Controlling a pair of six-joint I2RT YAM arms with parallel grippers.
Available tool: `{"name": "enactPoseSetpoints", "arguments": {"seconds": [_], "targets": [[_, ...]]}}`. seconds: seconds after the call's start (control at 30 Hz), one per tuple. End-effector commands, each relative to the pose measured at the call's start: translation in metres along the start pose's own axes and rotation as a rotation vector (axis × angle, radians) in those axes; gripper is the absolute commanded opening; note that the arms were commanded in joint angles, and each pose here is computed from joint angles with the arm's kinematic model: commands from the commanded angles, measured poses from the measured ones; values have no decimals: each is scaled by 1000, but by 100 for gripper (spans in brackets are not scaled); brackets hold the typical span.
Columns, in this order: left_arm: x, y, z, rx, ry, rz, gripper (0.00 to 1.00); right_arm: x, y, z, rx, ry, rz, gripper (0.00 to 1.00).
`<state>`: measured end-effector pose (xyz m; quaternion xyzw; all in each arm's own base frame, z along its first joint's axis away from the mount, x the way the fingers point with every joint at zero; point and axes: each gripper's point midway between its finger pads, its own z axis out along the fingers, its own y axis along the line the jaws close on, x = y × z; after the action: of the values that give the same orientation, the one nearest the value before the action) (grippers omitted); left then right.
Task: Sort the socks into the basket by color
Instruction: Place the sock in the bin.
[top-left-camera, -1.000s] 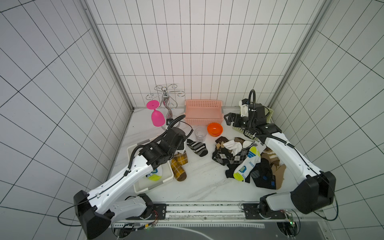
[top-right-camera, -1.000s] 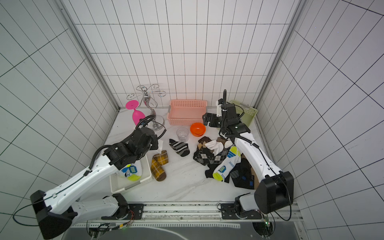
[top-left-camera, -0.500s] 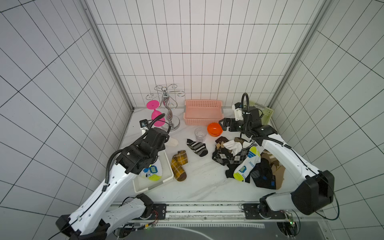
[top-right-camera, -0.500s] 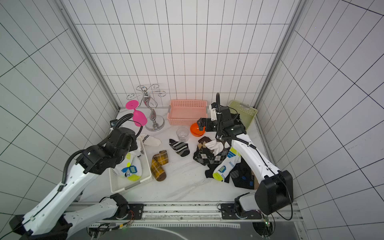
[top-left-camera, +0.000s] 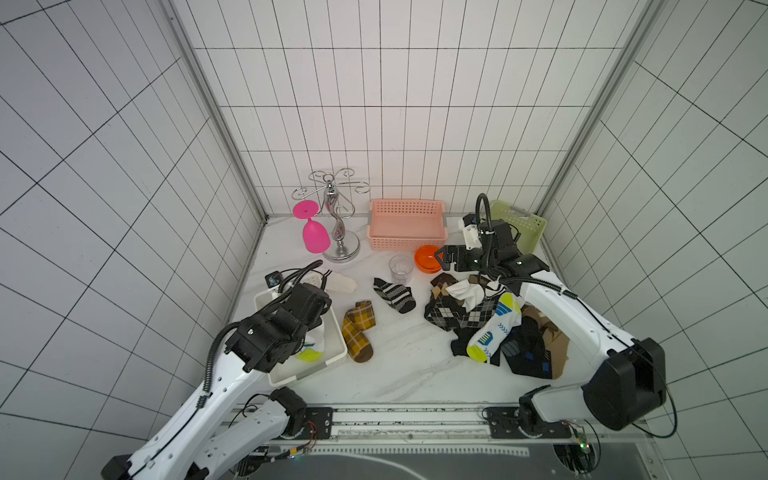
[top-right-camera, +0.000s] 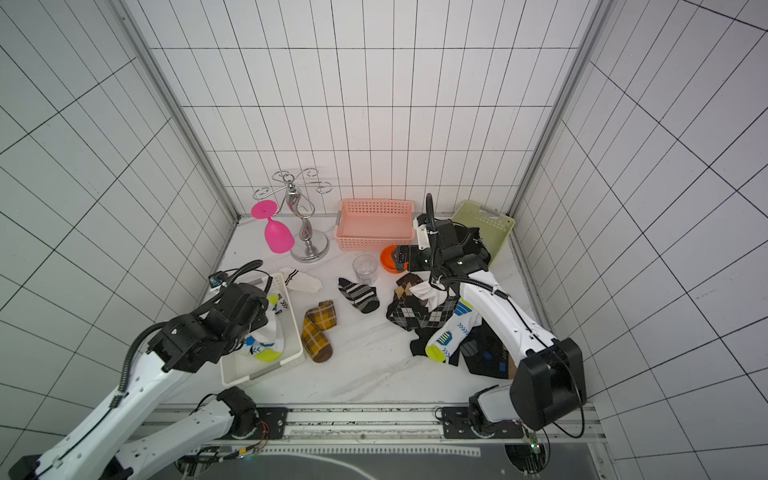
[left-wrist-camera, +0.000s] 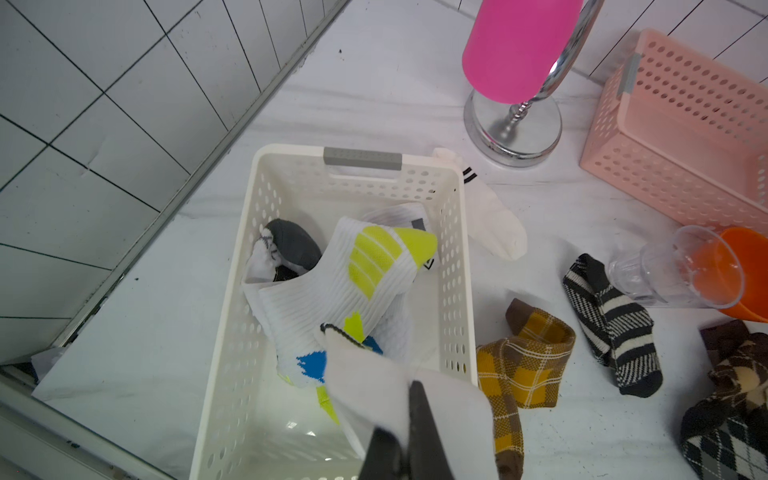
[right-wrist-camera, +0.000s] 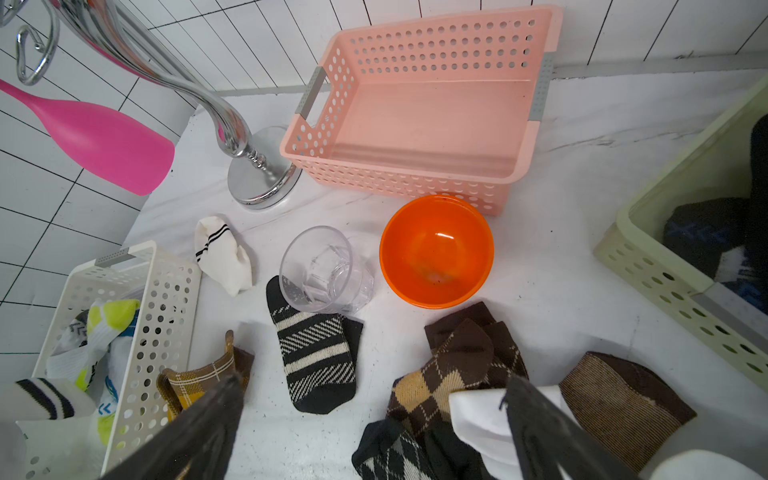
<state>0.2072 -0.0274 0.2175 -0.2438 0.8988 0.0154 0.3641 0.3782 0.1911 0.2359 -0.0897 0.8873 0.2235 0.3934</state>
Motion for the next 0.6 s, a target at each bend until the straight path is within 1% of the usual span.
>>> {"name": "enactPoseSetpoints", "arguments": {"seconds": [0.0,0.13,0.23,0.3,0.47,0.5,0.57], "targets": [[5,-2,20,-26,19,-65,0,24,-3,7,11,59,-20,99],[11,6,56,-60,61,-133,0,24,0,7,9,66,-38,99],[13,18,79,-79,84,-201,0,28,4,9,-7,88,-56,99],[12,24,90,-93,91,-223,0,32,6,12,-19,104,-65,100],[15,28,109,-131,117,-227,0,42,15,17,-48,146,-89,99],[18,27,113,-133,128,-224,1,43,16,19,-52,152,-97,99],[25,24,121,-138,163,-220,6,49,20,22,-62,175,-112,99]]}}
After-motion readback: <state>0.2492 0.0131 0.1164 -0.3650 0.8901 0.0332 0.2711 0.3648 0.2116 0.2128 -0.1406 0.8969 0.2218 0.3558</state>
